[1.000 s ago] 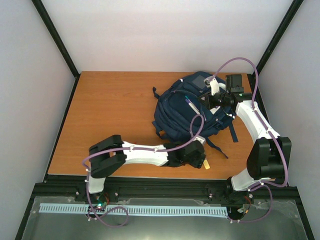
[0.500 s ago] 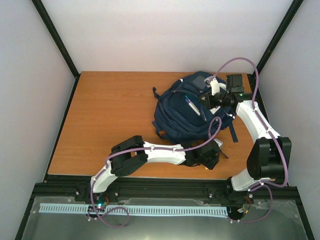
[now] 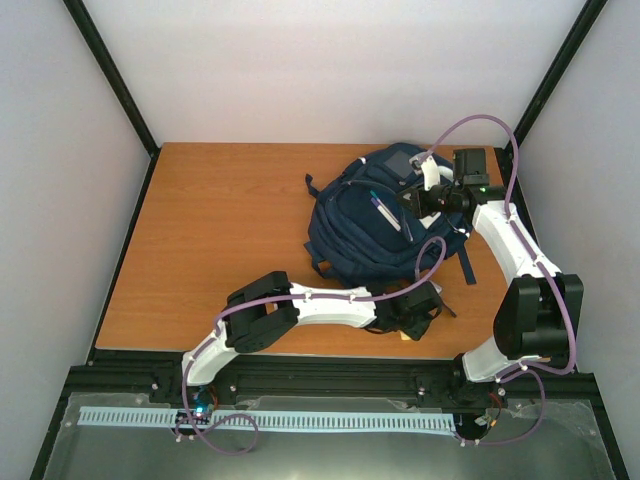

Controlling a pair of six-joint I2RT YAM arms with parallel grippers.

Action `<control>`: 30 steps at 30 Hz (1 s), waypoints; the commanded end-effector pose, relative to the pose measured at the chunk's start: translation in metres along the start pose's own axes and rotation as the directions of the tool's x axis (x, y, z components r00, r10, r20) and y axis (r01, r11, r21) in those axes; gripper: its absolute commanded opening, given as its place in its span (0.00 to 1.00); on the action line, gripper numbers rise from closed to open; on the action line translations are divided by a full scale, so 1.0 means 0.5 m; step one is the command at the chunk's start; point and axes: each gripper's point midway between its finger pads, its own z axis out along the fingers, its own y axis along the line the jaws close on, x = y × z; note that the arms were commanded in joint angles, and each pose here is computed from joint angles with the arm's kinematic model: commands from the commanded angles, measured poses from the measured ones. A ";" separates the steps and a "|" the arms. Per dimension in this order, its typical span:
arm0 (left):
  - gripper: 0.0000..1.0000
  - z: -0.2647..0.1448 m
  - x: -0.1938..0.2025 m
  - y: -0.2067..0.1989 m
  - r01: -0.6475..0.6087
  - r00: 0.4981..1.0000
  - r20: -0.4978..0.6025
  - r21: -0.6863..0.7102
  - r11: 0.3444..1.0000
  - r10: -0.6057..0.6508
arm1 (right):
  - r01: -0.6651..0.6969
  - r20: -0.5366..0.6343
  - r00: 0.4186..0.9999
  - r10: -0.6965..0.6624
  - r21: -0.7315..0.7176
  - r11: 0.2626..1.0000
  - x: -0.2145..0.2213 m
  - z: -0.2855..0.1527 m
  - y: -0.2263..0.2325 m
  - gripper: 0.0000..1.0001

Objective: Pack the student bag
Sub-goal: Adjust the stationery at the center of the board.

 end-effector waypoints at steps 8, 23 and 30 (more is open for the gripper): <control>0.49 -0.072 0.029 0.064 -0.068 0.997 -0.051 -0.170 0.983 0.060 | 0.027 0.046 0.999 -0.027 0.012 1.000 -0.022 -0.028 0.001 0.03; 0.59 -0.222 0.028 0.120 -0.346 0.938 -0.053 -0.228 0.910 0.343 | 0.022 0.050 0.998 -0.022 0.014 1.000 -0.022 -0.032 -0.003 0.03; 0.63 -0.197 0.026 0.161 -0.386 0.920 -0.171 -0.263 0.884 0.351 | 0.020 0.054 0.998 -0.021 0.011 1.000 -0.024 -0.034 -0.002 0.03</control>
